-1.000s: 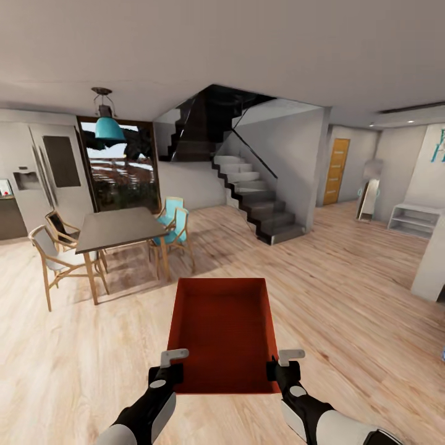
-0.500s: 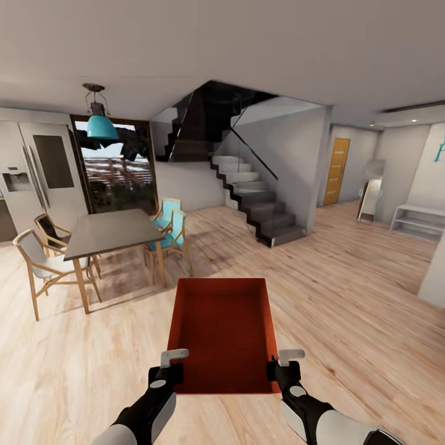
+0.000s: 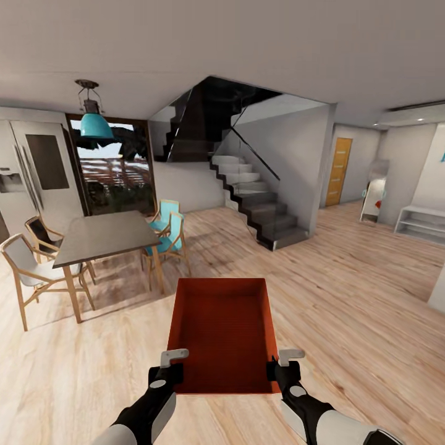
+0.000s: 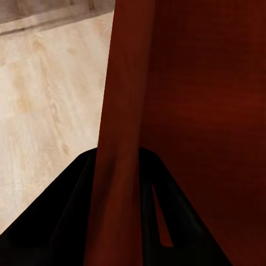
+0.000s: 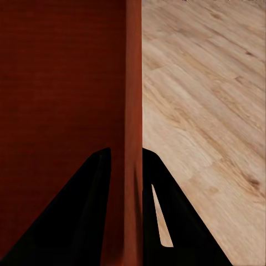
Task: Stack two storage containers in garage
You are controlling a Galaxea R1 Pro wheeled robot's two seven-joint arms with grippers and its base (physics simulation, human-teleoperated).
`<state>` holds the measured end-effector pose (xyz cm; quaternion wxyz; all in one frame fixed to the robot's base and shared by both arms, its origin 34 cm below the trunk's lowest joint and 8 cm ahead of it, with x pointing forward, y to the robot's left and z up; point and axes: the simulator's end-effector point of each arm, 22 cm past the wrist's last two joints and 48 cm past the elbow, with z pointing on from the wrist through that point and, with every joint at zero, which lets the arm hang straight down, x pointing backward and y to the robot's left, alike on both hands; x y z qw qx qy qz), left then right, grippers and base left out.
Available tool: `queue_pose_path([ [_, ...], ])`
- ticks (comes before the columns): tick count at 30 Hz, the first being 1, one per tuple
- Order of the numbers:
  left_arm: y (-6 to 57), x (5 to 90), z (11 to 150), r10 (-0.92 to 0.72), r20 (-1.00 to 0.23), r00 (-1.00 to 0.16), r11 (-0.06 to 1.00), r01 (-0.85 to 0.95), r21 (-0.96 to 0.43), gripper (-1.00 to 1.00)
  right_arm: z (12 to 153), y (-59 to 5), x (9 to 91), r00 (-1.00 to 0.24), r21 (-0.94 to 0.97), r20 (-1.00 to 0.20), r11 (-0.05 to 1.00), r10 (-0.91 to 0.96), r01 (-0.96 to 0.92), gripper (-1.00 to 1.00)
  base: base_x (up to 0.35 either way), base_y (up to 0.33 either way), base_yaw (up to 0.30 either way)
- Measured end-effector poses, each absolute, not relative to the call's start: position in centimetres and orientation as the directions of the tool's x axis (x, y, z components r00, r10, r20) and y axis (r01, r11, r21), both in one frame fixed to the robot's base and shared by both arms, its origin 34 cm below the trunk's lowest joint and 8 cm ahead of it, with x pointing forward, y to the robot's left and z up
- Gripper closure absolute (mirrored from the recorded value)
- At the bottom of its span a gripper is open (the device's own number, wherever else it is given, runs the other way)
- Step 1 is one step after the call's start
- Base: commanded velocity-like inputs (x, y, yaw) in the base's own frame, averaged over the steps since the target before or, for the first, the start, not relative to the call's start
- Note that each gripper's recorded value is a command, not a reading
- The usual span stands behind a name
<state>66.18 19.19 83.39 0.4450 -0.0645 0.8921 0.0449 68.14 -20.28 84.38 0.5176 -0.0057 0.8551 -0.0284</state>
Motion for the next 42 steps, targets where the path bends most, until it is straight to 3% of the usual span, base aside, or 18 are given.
queue_pose_path([
  [42, 19.18, 66.19, 83.40, -0.074, -0.800, -0.596, 0.988, -0.155, 0.023, 1.00, 84.38, -20.29, 68.13, -0.464, -0.055, -0.885, 0.998, -0.039, 0.021, 1.00, 0.321, 0.000, -0.282],
])
